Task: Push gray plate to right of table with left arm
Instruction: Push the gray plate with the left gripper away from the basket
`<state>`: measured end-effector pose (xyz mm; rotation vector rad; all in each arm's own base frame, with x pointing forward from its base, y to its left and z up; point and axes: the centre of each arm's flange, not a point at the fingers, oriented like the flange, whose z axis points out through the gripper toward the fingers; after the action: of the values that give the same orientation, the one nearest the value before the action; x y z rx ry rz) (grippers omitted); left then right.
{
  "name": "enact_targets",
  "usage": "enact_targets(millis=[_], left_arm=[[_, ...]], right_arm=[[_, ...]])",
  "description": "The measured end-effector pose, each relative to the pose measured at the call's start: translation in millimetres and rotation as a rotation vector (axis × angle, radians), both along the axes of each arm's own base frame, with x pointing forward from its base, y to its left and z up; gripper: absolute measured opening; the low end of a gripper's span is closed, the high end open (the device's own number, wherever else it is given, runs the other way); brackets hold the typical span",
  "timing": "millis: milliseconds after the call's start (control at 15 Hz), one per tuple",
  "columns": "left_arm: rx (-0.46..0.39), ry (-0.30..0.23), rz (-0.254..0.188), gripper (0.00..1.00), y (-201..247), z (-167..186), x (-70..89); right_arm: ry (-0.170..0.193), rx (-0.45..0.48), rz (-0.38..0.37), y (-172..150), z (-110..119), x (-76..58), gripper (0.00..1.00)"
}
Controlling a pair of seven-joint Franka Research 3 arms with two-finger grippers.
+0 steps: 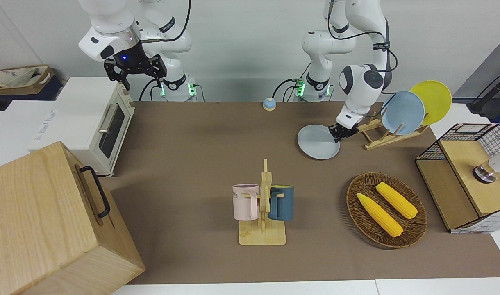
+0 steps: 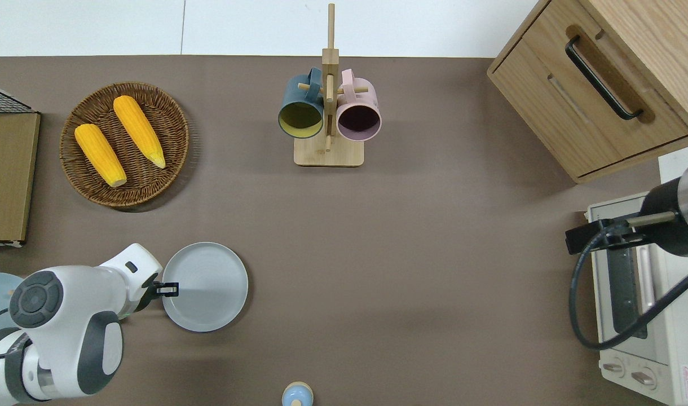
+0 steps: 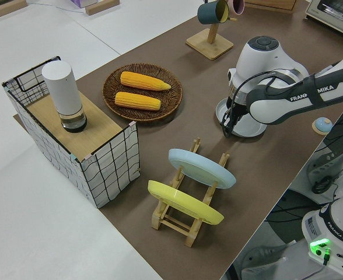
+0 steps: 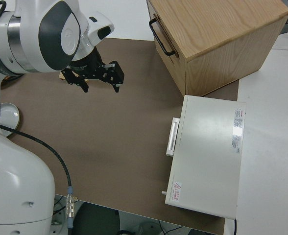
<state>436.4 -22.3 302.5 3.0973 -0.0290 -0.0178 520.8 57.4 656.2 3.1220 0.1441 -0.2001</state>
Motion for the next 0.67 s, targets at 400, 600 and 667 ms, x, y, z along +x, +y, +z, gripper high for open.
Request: enact_targets(millis=[400,600,667], left_arm=[[-0.046,-0.006,0.005,0.01,-36,-2,-0.8],[-0.047,-0.004,0.011,0.01,-56,-2,-0.9],[-0.047,-0.003,0.014,0.01,-63,-2,-1.0]], right_arm=[[0.000,0.000,0.000,0,0,0.0,0.99],[0.000,0.000,0.000,0,0,0.0,0.99],[0.000,0.000,0.000,0,0,0.0,0.99]])
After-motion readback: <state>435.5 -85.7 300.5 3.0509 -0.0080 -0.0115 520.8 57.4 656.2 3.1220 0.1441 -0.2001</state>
